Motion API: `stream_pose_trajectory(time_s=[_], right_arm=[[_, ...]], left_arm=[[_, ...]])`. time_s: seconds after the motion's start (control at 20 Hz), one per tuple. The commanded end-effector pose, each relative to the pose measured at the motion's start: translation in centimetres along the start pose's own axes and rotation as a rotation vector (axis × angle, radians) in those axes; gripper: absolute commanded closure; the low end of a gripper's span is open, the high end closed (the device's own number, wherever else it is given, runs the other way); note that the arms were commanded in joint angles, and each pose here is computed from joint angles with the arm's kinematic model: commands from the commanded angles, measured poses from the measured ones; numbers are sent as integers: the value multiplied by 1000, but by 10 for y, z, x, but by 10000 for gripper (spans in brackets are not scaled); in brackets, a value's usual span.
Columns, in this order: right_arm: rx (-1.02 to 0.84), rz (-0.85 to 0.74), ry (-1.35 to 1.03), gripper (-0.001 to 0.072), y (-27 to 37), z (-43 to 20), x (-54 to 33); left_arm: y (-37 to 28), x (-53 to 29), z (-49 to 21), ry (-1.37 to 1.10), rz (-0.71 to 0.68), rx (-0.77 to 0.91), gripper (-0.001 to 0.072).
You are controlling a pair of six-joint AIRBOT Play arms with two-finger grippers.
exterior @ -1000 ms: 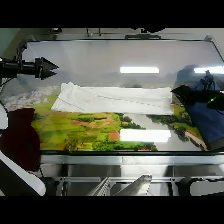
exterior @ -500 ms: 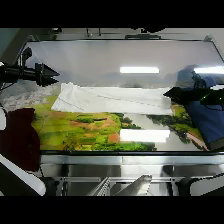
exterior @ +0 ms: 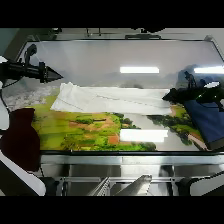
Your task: Fold the shirts.
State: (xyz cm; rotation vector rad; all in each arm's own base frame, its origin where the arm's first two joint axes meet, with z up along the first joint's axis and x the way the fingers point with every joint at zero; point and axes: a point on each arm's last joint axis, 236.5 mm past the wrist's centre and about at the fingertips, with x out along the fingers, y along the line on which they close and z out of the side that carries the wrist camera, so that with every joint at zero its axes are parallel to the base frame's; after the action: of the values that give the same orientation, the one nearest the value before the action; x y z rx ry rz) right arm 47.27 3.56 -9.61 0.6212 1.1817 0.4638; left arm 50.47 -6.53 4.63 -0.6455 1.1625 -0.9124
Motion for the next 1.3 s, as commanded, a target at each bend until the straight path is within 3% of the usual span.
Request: stream_pose_trajectory(time_s=[0.0, 0.35, 0.55, 0.75, 1.0, 1.15, 1.25], right_arm=[[25, 17, -12, 697, 13, 9, -5], [-83, 112, -54, 697, 106, 30, -80], [-135, 243, -106, 697, 182, 40, -131], [-198, 314, -98, 697, 233, 38, -150], [-237, 337, -53, 697, 260, 28, -125], [-234, 349, -56, 697, 283, 27, -98], [-252, 360, -110, 696, 311, 33, -73]], left_arm=[[-7, 42, -3, 68, 64, 25, 701], [-64, 223, -19, 162, 199, 227, 700], [-66, 323, -62, 216, 234, 219, 700], [-76, 372, -88, 259, 215, 217, 700], [-94, 349, -72, 233, 165, 162, 700], [-137, 258, -58, 289, 36, 137, 701], [-150, 178, -41, 267, 29, 170, 701]])
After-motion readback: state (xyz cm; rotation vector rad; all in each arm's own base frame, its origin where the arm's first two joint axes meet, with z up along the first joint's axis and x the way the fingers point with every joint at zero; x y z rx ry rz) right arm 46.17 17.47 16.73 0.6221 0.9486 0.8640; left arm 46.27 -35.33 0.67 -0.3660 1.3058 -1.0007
